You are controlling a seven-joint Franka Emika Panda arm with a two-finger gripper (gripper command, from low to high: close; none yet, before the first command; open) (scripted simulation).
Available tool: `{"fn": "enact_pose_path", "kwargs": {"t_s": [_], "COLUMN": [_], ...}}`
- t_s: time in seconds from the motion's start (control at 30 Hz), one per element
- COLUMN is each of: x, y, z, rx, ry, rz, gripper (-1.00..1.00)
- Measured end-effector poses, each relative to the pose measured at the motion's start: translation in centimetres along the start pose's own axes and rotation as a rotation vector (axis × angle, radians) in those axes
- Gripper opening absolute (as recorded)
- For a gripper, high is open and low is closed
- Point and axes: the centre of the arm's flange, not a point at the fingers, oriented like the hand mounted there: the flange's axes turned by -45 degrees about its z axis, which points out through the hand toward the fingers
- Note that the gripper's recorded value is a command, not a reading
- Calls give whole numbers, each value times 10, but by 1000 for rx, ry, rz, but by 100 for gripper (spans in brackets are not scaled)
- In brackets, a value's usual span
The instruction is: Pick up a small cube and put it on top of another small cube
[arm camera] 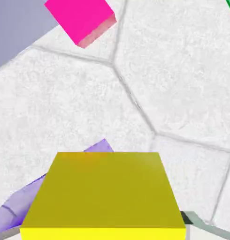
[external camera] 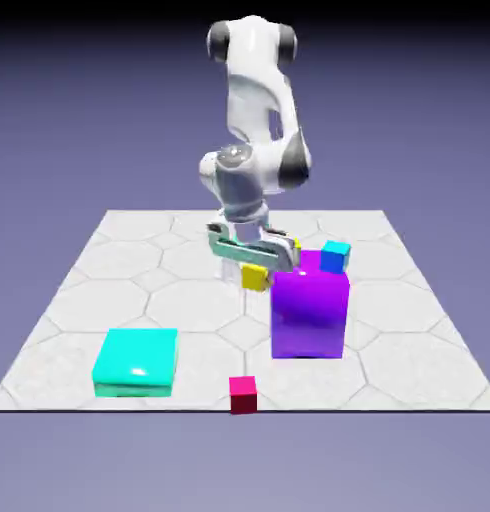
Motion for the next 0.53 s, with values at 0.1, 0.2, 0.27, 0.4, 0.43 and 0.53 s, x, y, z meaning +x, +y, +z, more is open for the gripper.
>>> {"fn": "enact_pose_path", "kwargs": {"t_s": [0.1, 0.2, 0.27, 0.4, 0.43, 0.53], "x": [-51, -109, -119, -120, -121, -121], "y": [-33, -61, -66, -65, -64, -63], "z": [-27, -47, -39, 10, 27, 30], "rx": [1, -15, -38, -37, -38, -40], "ry": [-27, -60, -128, -130, -129, -128], "rz": [41, 75, 104, 103, 103, 104], "gripper": [-100, -100, -100, -100, -100, 100]}}
